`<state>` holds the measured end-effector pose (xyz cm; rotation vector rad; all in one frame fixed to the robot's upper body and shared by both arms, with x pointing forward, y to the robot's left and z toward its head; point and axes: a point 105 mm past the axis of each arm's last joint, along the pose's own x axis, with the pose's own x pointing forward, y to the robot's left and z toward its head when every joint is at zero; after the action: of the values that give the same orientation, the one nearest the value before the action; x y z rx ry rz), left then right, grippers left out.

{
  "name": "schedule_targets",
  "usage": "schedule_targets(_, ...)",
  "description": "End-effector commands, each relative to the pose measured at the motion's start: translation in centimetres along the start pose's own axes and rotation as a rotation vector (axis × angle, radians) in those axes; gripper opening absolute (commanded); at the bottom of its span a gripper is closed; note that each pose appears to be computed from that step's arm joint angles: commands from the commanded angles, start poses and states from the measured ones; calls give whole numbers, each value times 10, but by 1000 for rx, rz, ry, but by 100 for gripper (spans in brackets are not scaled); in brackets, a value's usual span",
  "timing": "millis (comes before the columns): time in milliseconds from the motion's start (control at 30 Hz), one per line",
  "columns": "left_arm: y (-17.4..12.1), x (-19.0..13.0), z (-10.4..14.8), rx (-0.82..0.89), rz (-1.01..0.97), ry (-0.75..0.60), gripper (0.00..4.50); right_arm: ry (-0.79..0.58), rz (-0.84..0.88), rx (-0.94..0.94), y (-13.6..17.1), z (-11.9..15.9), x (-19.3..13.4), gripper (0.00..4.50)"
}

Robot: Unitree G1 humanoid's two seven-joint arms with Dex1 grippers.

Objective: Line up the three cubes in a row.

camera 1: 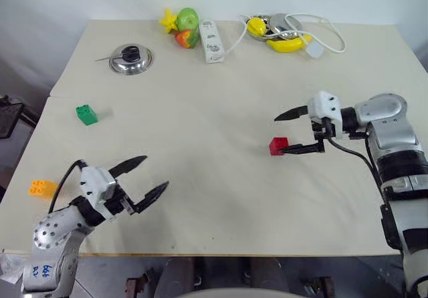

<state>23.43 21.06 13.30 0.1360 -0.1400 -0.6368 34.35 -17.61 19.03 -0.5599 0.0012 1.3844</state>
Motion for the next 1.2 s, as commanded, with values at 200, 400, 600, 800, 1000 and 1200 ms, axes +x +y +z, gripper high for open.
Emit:
schedule_targets(200,24,-80,-2,-8,595,-48,450,-454,-127,69,49,39,2,448)
schedule_targets(400,19,-130,-15,-33,905,-8,450,-480,-227,172,63,21,12,448)
schedule_targets(600,38,-92,7,-36,846,-76,450,-450,-259,192,64,13,11,448)
schedule_targets(800,83,-32,26,-124,872,-21,450,-423,-314,208,70,2,-1,448)
schedule_targets(1000,125,6,15,-227,1035,180,450,-437,-351,203,76,8,-2,448)
schedule_targets(1200,153,44,16,-186,1039,214,450,-470,-370,218,80,15,3,448)
